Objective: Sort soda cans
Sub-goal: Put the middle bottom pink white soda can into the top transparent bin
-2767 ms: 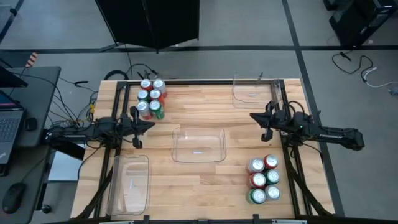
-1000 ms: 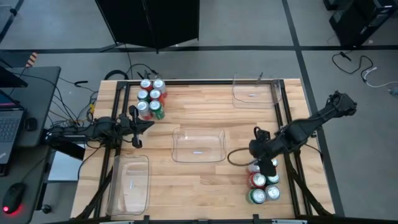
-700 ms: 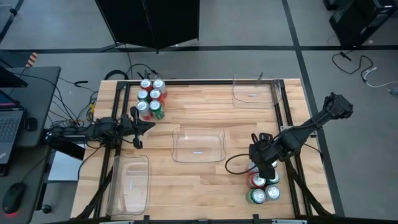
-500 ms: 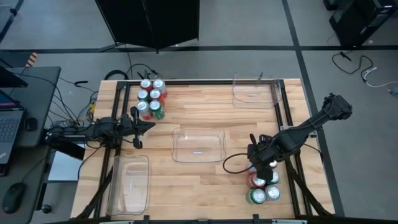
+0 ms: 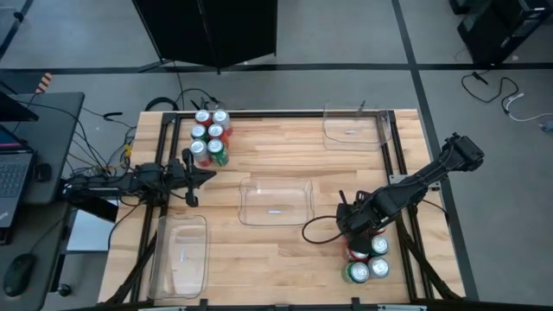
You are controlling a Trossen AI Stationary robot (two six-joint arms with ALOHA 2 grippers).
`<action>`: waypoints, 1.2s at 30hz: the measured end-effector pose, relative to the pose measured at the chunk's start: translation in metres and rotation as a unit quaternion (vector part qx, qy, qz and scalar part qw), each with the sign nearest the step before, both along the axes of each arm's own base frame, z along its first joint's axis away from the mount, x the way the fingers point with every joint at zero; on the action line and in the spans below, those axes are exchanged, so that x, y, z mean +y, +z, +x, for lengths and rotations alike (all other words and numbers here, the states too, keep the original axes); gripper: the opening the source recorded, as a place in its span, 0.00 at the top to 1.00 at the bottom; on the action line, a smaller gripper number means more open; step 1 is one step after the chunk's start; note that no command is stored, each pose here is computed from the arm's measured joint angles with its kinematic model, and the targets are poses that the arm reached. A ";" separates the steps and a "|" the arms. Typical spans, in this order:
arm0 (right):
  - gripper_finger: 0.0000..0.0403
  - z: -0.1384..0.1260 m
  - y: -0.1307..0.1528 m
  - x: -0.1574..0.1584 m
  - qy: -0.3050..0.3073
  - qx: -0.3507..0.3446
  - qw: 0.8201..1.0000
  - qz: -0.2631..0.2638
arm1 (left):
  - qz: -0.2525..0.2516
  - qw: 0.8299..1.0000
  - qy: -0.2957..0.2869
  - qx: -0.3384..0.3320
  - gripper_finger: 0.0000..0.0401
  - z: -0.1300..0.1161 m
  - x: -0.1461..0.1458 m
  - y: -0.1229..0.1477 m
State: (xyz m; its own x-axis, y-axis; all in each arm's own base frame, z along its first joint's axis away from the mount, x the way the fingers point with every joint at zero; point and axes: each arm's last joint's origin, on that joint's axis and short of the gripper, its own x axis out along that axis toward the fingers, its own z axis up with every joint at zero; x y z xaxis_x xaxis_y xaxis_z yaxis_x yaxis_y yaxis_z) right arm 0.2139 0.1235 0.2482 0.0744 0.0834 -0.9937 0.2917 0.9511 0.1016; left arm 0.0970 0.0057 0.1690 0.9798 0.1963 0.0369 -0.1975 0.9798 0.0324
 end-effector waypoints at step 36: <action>0.35 0.019 -0.005 -0.035 -0.021 -0.004 0.999 -0.028 | -0.006 1.000 0.000 -0.001 0.97 0.000 0.000 0.000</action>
State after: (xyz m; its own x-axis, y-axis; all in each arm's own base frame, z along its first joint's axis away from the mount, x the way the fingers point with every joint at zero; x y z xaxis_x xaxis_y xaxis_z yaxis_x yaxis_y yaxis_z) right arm 0.2327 0.0886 0.2433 0.0849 0.0245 -0.9961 0.3307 0.9423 0.0513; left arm 0.0970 0.0057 0.1689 0.9798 0.1965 0.0365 -0.1973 0.9802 0.0196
